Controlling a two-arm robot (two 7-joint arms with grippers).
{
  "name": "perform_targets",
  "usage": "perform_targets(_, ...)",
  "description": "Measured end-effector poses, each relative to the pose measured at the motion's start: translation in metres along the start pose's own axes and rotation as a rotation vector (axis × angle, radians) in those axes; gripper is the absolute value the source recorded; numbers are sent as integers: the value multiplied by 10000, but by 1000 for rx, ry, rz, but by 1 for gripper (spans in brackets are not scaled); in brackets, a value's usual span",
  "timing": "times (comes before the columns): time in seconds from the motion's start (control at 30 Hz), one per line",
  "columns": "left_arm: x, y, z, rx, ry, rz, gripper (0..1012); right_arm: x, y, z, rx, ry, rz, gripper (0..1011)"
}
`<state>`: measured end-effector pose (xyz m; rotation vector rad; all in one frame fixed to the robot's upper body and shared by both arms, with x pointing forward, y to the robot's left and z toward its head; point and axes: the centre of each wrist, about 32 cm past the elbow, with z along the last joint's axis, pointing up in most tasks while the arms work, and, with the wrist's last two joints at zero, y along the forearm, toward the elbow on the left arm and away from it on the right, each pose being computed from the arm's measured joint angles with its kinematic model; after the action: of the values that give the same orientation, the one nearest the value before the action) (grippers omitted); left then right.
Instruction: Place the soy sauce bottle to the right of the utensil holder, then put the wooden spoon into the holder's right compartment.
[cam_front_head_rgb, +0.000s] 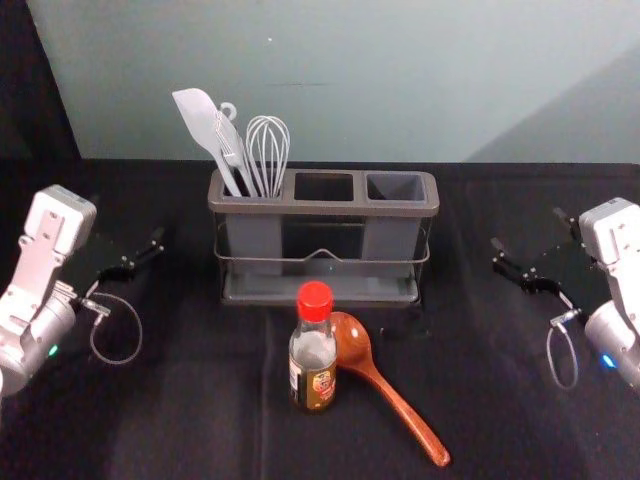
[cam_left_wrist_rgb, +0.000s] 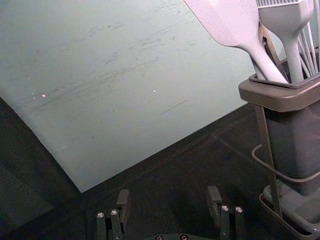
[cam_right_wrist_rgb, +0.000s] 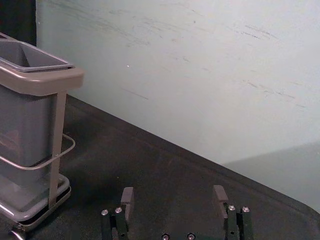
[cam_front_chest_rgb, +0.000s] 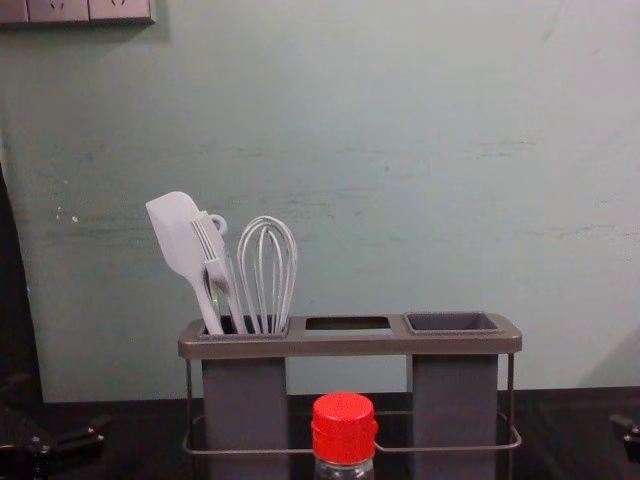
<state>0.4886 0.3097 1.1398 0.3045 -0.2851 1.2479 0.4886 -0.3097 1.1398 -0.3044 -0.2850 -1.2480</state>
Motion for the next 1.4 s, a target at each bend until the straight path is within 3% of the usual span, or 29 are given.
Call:
perform_targets(0.3,0,0,0,0,0,0,1000,-27,-99,43,4,-23,-2,1003)
perform_targets(0.67,0,0,0,0,0,0,1000,-180,-525,213,27,-29,14,1002)
perform_targets(0.97,0,0,0,0,0,0,1000,-461,-857,330,83,33,70,1003)
perform_targets(1.07,0,0,0,0,0,0,1000,-613,-951,384,108,62,98,1002)
perform_targets(1.1,0,0,0,0,0,0,1000,-613,-951,384,108,62,98,1002)
perform_targets(1.2,0,0,0,0,0,0,1000,-765,-1010,441,131,86,143,1002)
perform_targets(1.4,0,0,0,0,0,0,1000,-948,-1036,513,165,130,220,1002)
